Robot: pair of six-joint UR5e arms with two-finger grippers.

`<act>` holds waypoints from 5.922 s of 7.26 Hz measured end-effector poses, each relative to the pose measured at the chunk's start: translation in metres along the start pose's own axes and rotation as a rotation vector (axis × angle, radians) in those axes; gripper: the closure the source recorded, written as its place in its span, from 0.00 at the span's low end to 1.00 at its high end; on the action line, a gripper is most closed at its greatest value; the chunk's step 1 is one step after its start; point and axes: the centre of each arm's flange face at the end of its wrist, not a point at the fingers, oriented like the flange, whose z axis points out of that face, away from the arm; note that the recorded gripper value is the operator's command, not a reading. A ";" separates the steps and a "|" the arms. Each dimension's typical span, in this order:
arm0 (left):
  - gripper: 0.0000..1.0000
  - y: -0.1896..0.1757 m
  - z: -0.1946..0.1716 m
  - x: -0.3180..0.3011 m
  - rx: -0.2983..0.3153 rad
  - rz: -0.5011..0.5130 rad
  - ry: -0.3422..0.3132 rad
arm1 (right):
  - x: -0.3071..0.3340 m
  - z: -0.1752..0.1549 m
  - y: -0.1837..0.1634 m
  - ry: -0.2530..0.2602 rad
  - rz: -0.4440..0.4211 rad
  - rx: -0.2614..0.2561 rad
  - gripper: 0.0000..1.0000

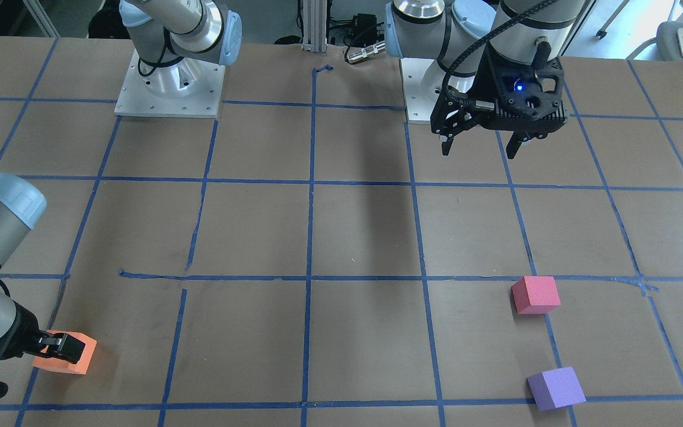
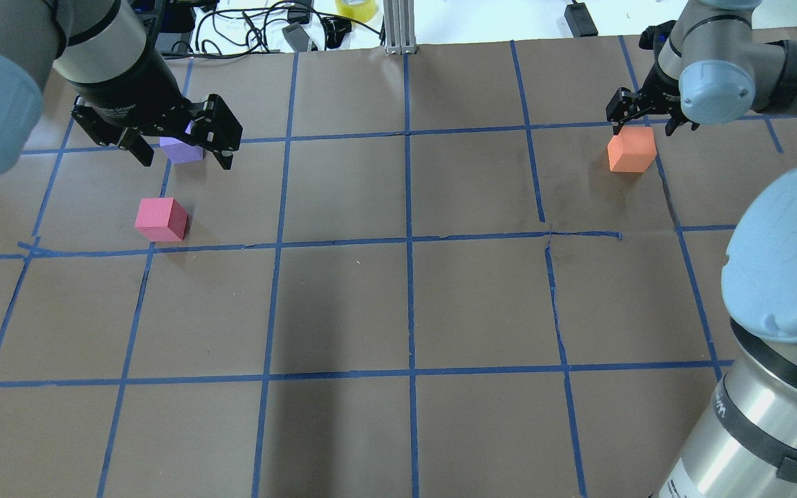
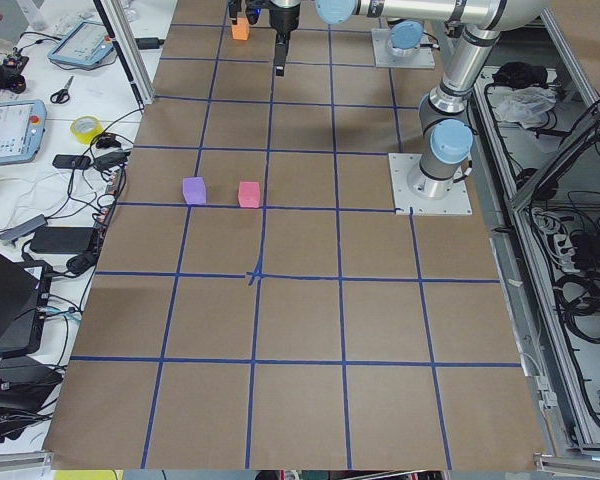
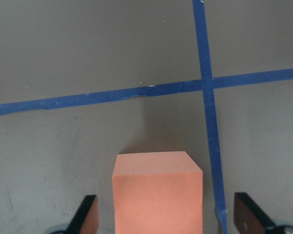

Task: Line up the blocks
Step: 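Lower the right gripper and grasp the orange cube, then carry the orange cube with the right gripper toward the table center, then lower the orange cube onto the table and open the right gripper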

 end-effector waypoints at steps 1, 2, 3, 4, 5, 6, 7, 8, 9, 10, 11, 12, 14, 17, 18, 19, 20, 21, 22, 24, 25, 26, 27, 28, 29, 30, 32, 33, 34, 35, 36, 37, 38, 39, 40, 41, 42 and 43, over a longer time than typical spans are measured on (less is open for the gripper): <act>0.00 0.000 0.000 0.000 0.000 -0.001 0.000 | 0.000 0.011 0.000 -0.002 0.000 -0.016 0.04; 0.00 0.000 0.000 0.000 0.000 -0.001 0.000 | 0.000 0.017 0.000 -0.003 0.000 -0.027 0.15; 0.00 0.000 0.000 0.000 0.000 0.000 0.001 | 0.000 0.021 0.001 -0.003 -0.001 -0.036 0.32; 0.00 0.000 0.000 0.000 0.000 0.000 0.000 | 0.000 0.022 0.001 -0.003 -0.001 -0.039 0.46; 0.00 0.000 0.000 0.000 -0.001 0.000 0.000 | 0.000 0.022 0.001 -0.003 0.000 -0.040 0.56; 0.00 0.000 0.000 0.000 0.000 0.000 0.000 | 0.000 0.022 0.001 -0.003 0.001 -0.040 0.65; 0.00 0.000 0.000 0.000 0.000 -0.001 0.000 | 0.000 0.021 0.001 -0.003 0.001 -0.040 0.67; 0.00 0.000 0.000 -0.001 0.000 0.000 0.000 | -0.002 0.019 0.001 0.000 -0.002 -0.036 0.67; 0.00 0.000 0.000 -0.002 0.001 0.001 0.000 | -0.007 0.013 -0.001 0.002 -0.011 -0.024 0.67; 0.00 0.000 0.000 -0.002 0.001 0.001 -0.001 | -0.020 0.006 -0.004 0.003 -0.031 -0.009 0.66; 0.00 0.000 0.000 -0.002 0.001 0.001 -0.001 | -0.046 -0.002 -0.007 0.000 -0.067 0.007 0.66; 0.00 0.000 0.000 -0.002 0.001 0.005 -0.002 | -0.081 -0.008 -0.007 -0.004 -0.115 0.021 0.66; 0.00 -0.002 -0.001 -0.004 0.012 0.010 -0.006 | -0.154 -0.011 -0.002 -0.015 -0.213 0.037 0.66; 0.00 -0.006 -0.005 -0.017 0.039 -0.014 -0.012 | -0.293 -0.009 0.013 -0.065 -0.339 0.067 0.65; 0.00 -0.007 -0.006 -0.020 0.044 -0.019 -0.014 | -0.331 -0.014 0.023 -0.077 -0.358 0.079 0.65; 0.00 -0.007 -0.006 -0.022 0.047 -0.023 -0.015 | -0.360 -0.020 0.033 -0.085 -0.358 0.086 0.65; 0.00 -0.008 -0.006 -0.023 0.048 -0.026 -0.014 | -0.384 -0.022 0.046 -0.089 -0.343 0.082 0.65; 0.00 -0.008 -0.006 -0.024 0.049 -0.027 -0.013 | -0.400 -0.021 0.055 -0.089 -0.320 0.076 0.65; 0.00 -0.008 -0.005 -0.024 0.048 -0.028 -0.014 | -0.410 -0.019 0.061 -0.089 -0.281 0.070 0.66; 0.00 -0.008 -0.005 -0.024 0.048 -0.028 -0.014 | -0.424 -0.015 0.071 -0.090 -0.207 0.059 0.65; 0.00 -0.008 -0.005 -0.024 0.048 -0.028 -0.015 | -0.429 -0.011 0.074 -0.090 -0.174 0.052 0.65; 0.00 -0.008 -0.005 -0.024 0.047 -0.028 -0.015 | -0.433 -0.007 0.077 -0.088 -0.156 0.046 0.64; 0.00 -0.008 -0.005 -0.025 0.048 -0.029 -0.015 | -0.436 -0.005 0.079 -0.087 -0.146 0.043 0.61; 0.00 -0.008 -0.005 -0.025 0.047 -0.029 -0.016 | -0.437 -0.003 0.079 -0.088 -0.135 0.040 0.58; 0.00 -0.008 -0.005 -0.025 0.047 -0.029 -0.016 | -0.437 -0.002 0.079 -0.089 -0.124 0.037 0.50; 0.00 -0.008 -0.005 -0.025 0.047 -0.029 -0.017 | -0.438 -0.001 0.079 -0.089 -0.118 0.036 0.50; 0.00 -0.008 -0.005 -0.025 0.045 -0.029 -0.016 | -0.438 0.002 0.079 -0.089 -0.111 0.032 0.46; 0.00 -0.008 -0.005 -0.025 0.046 -0.030 -0.015 | -0.438 0.002 0.079 -0.091 -0.100 0.030 0.46; 0.00 -0.009 -0.004 -0.026 0.047 -0.031 -0.011 | -0.438 0.003 0.079 -0.093 -0.089 0.029 0.46; 0.00 -0.009 -0.005 -0.027 0.048 -0.033 -0.011 | -0.438 0.003 0.079 -0.093 -0.082 0.029 0.44; 0.00 -0.009 -0.005 -0.028 0.049 -0.036 -0.014 | -0.438 0.002 0.079 -0.090 -0.079 0.030 0.44; 0.00 -0.010 -0.005 -0.029 0.049 -0.037 -0.015 | -0.438 0.003 0.079 -0.089 -0.078 0.031 0.40; 0.00 -0.010 -0.005 -0.029 0.049 -0.037 -0.014 | -0.437 0.003 0.078 -0.088 -0.077 0.030 0.00; 0.00 -0.010 -0.005 -0.029 0.051 -0.038 -0.013 | -0.437 0.005 0.078 -0.087 -0.081 0.031 0.00; 0.00 -0.011 -0.004 -0.029 0.055 -0.038 -0.012 | -0.437 0.008 0.078 -0.085 -0.087 0.032 0.00; 0.00 -0.012 -0.005 -0.029 0.061 -0.038 -0.012 | -0.437 0.011 0.078 -0.083 -0.088 0.031 0.00; 0.00 -0.013 -0.005 -0.029 0.064 -0.038 -0.012 | -0.437 0.008 0.077 -0.085 -0.088 0.035 0.00; 0.00 -0.014 -0.006 -0.029 0.068 -0.039 -0.013 | -0.436 0.000 0.077 -0.087 -0.090 0.041 0.00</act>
